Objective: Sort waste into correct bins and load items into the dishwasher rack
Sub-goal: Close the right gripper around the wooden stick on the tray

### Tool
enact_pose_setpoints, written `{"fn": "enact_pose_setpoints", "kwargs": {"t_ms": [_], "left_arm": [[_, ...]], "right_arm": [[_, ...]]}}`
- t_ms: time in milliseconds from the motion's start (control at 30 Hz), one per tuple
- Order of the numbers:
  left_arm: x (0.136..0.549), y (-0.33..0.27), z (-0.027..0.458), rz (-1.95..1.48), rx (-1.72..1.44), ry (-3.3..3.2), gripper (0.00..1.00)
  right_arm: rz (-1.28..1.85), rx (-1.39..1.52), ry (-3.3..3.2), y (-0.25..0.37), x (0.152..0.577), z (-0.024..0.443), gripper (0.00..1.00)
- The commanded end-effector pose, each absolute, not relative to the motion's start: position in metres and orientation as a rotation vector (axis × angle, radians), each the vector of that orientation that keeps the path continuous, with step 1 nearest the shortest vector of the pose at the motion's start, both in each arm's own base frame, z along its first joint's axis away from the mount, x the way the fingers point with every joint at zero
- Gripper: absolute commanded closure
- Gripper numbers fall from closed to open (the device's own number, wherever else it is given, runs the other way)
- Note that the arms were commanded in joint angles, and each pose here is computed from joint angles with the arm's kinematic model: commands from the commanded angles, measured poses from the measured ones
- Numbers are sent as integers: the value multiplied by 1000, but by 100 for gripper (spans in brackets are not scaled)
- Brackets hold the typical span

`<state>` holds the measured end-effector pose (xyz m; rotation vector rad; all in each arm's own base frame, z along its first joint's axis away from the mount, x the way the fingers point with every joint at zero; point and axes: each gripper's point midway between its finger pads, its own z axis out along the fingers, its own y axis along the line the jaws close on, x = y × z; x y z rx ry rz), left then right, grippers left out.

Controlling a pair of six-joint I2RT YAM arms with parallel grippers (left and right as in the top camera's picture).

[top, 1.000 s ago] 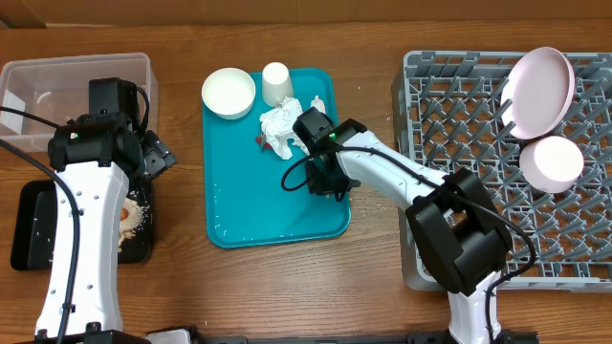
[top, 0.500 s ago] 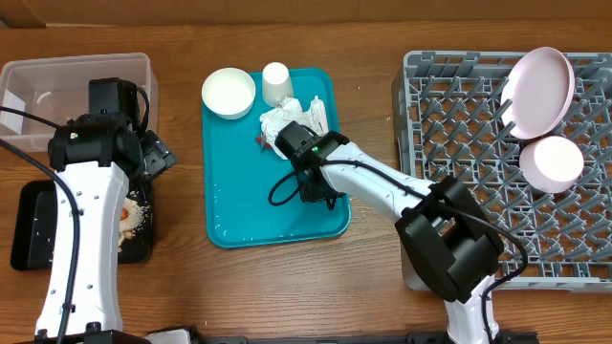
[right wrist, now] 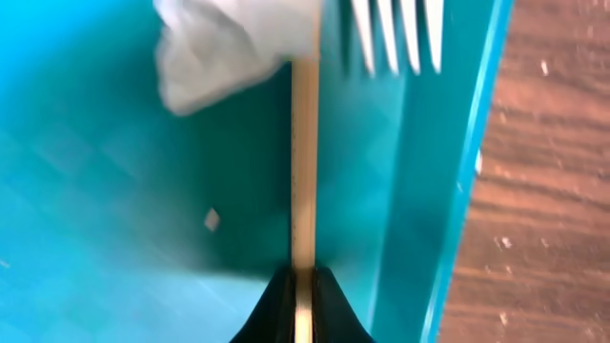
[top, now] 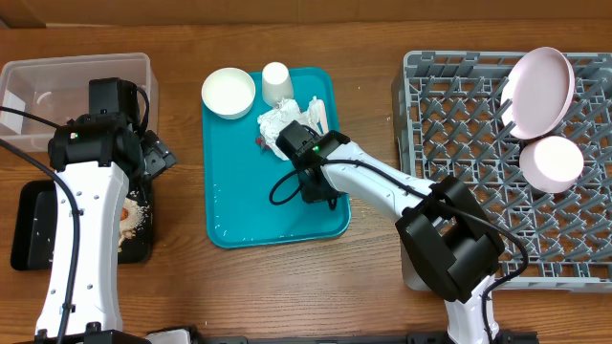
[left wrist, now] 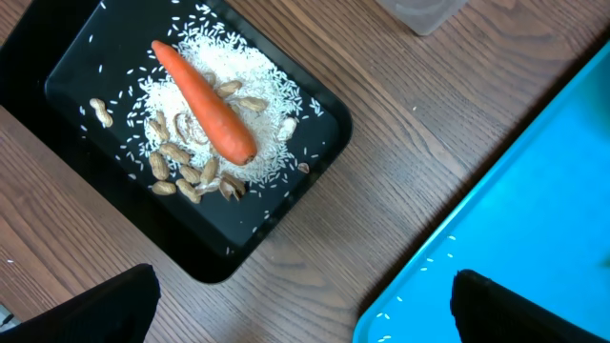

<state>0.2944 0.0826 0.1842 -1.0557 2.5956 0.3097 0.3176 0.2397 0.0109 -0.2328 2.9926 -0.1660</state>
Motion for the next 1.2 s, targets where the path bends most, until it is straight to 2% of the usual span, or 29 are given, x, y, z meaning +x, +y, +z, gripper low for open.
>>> {"fn": "enact_pose_setpoints", "kwargs": {"t_ms": [0,400,433,600,900,1167], "left_arm": [[297,83,188,305,-1041,2588,0],[297,83,188,305,-1040,2588,0],[297,83,188,305,-1040,2588,0],[297,83,188,305,-1041,2588,0],[297,83,188,305,-1041,2588,0],[297,83,188,305,-1040,2588,0]], "right_arm": [[-155,-215,2996,241,322,22,96],[-55,-213,2997,248,317,63,96],[-44,-211,2986,250,319,63,86],[-38,-196,2911,254,335,65,63],[-72,-165,2781,256,363,68,61],[-133,-177,2822,254,363,37,61]]}}
